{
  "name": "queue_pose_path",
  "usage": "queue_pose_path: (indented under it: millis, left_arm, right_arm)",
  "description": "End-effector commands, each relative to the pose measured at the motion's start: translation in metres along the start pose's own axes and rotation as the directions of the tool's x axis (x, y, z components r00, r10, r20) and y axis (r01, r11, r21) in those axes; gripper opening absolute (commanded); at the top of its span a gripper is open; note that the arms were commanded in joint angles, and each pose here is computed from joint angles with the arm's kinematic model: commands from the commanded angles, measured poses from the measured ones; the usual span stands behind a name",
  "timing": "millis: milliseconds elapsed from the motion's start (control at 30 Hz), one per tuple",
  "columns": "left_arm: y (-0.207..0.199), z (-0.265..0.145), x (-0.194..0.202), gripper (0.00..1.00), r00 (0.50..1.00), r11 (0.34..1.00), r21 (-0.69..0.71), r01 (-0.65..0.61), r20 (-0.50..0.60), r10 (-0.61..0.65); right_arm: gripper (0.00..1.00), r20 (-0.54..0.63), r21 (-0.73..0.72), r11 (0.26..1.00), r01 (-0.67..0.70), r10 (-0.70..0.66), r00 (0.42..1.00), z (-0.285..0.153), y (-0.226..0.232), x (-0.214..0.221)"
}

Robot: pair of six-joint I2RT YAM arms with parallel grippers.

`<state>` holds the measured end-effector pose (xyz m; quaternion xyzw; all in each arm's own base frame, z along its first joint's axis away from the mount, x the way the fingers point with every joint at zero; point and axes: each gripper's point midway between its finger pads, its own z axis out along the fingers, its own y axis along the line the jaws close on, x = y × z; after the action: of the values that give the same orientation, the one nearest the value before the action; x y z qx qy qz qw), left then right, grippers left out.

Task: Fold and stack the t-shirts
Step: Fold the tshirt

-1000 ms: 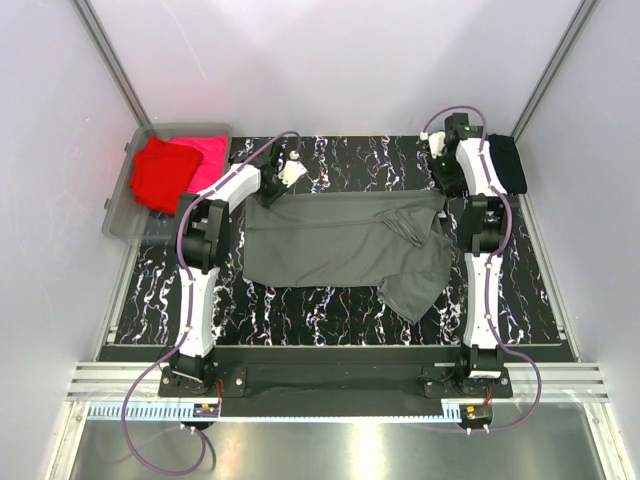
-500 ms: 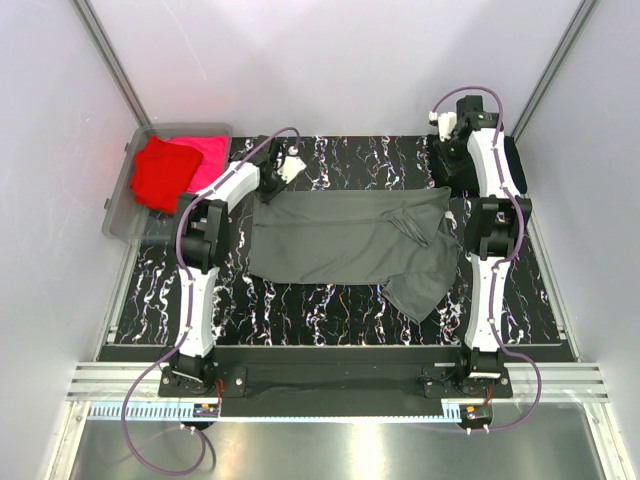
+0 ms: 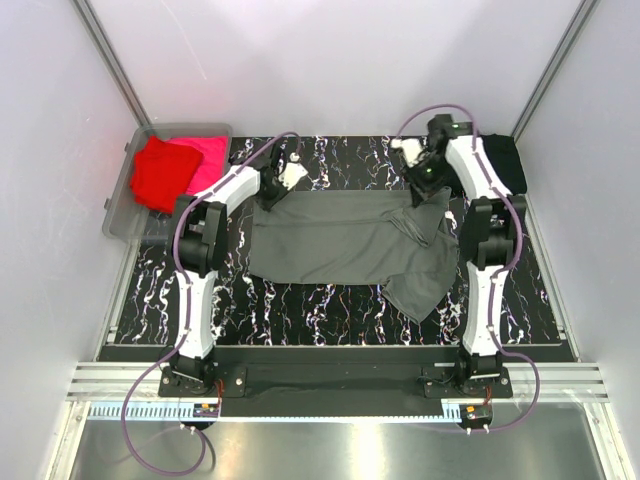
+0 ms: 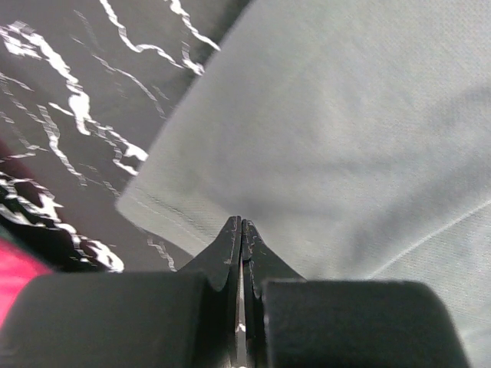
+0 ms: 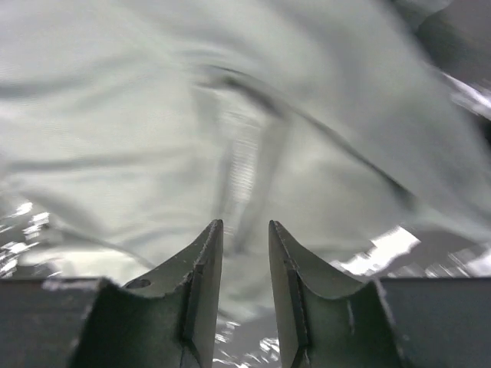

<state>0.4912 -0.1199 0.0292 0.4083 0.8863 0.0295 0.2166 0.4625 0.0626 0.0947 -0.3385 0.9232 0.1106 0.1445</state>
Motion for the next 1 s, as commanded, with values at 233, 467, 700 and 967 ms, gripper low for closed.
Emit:
queue_pose_path:
  millis: [233, 467, 700, 967]
  left_arm:
    - [-0.006, -0.029, -0.018, 0.0, 0.997, 1.0, 0.001, 0.01, 0.074, -0.01]
    - [-0.007, -0.027, -0.015, 0.0, 0.998, 1.0, 0.002, 0.01, 0.064, -0.01]
    - [-0.011, -0.025, -0.009, 0.0, 0.999, 1.0, 0.006, 0.006, 0.046, -0.006]
    - [-0.011, -0.025, -0.006, 0.0, 0.999, 1.0, 0.004, 0.006, 0.038, -0.006]
  right_arm:
    - [0.4, 0.06, -0.166, 0.982, 0.091, -0.083, 0.995, 0.008, 0.048, -0.021]
    - [0.42, 0.028, -0.165, 0.983, 0.079, -0.076, 0.997, 0.03, 0.038, -0.02]
    - [0.42, 0.009, -0.176, 0.982, 0.064, -0.064, 0.998, 0.051, 0.032, -0.02]
    - [0.43, 0.008, -0.161, 0.984, 0.076, -0.076, 0.997, 0.058, 0.026, -0.021]
